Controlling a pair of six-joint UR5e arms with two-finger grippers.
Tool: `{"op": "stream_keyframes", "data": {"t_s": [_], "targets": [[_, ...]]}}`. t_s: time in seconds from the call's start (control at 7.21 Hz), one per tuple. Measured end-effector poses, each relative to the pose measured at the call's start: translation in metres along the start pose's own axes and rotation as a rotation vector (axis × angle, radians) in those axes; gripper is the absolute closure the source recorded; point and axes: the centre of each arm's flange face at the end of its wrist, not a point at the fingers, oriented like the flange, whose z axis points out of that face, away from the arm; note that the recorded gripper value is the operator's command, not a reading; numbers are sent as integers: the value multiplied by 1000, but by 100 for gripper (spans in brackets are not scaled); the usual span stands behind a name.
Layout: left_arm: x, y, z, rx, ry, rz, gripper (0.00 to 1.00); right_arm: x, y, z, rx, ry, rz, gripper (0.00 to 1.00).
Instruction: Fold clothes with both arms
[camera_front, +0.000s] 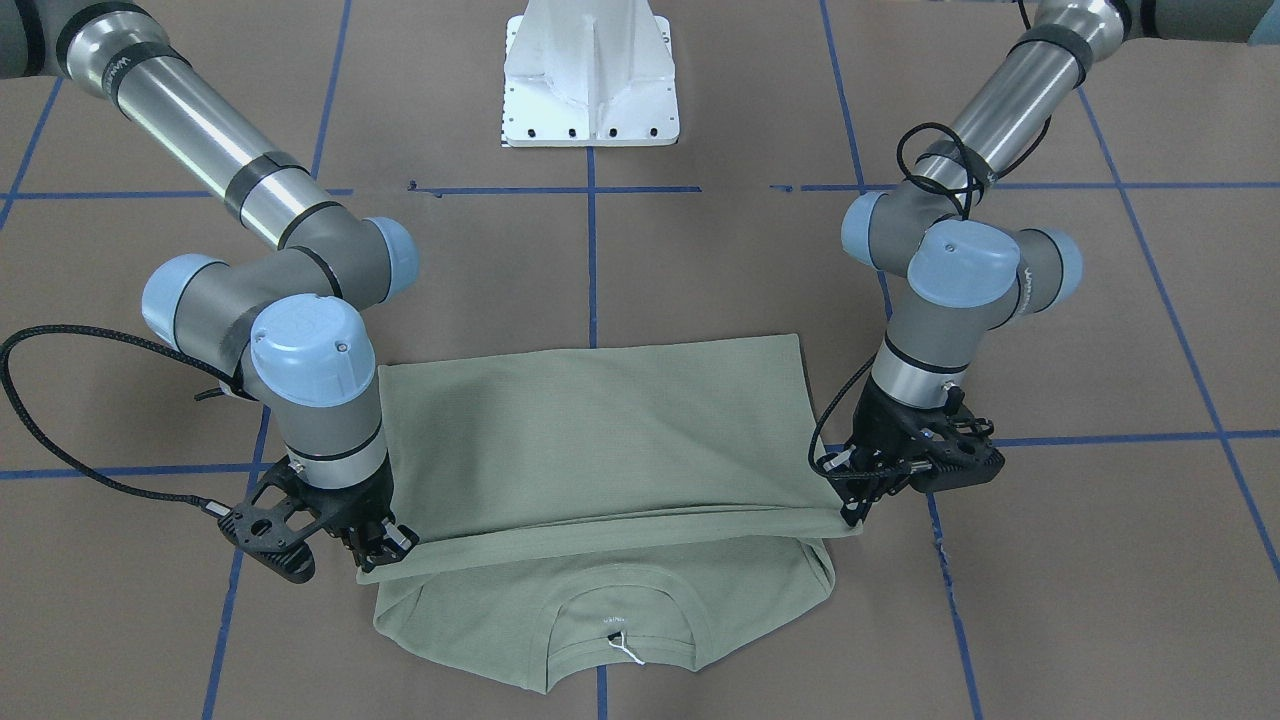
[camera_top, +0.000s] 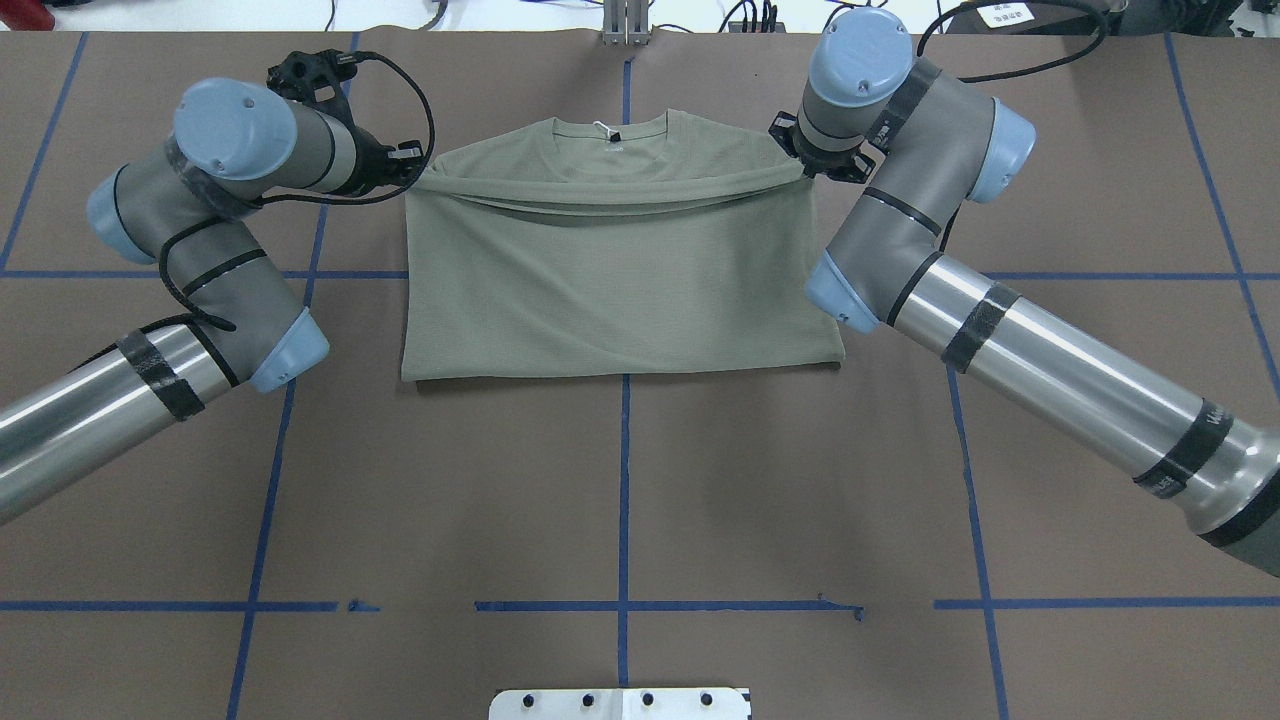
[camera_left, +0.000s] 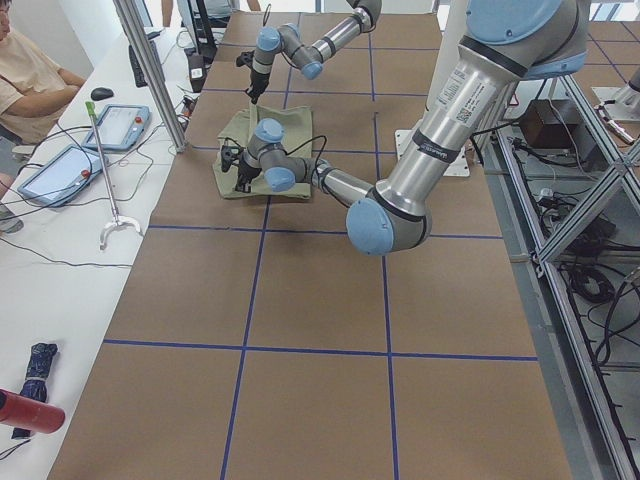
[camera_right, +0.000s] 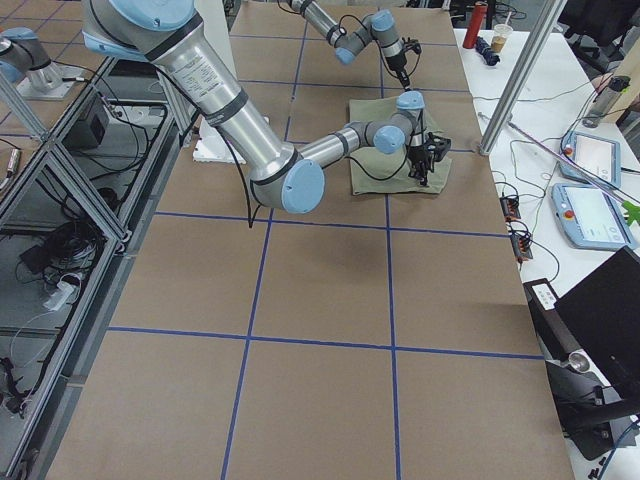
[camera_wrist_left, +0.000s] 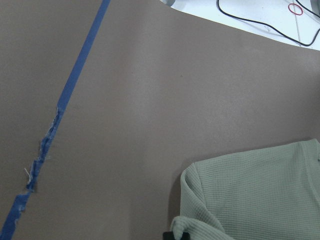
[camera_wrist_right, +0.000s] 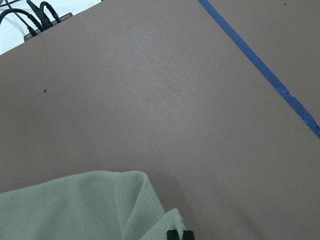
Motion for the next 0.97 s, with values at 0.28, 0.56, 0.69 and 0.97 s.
{"op": "stream_keyframes", "data": {"t_s": [0.28,0.56,0.69,0.97], "targets": [[-2,-6,1,5,-6,-5,1,2,-1,3,0,6,-1,0],[-6,-17,-3,14,3,-9,0,-1,-1,-3,-2,-7,-4,0],[-4,-21,-10,-10,39,-7,0,1,-3,-15,-6,-33,-11,0],[2,-12,-37,-67,174,15,0,28,9,-53,-58,-115,-21,0]]}}
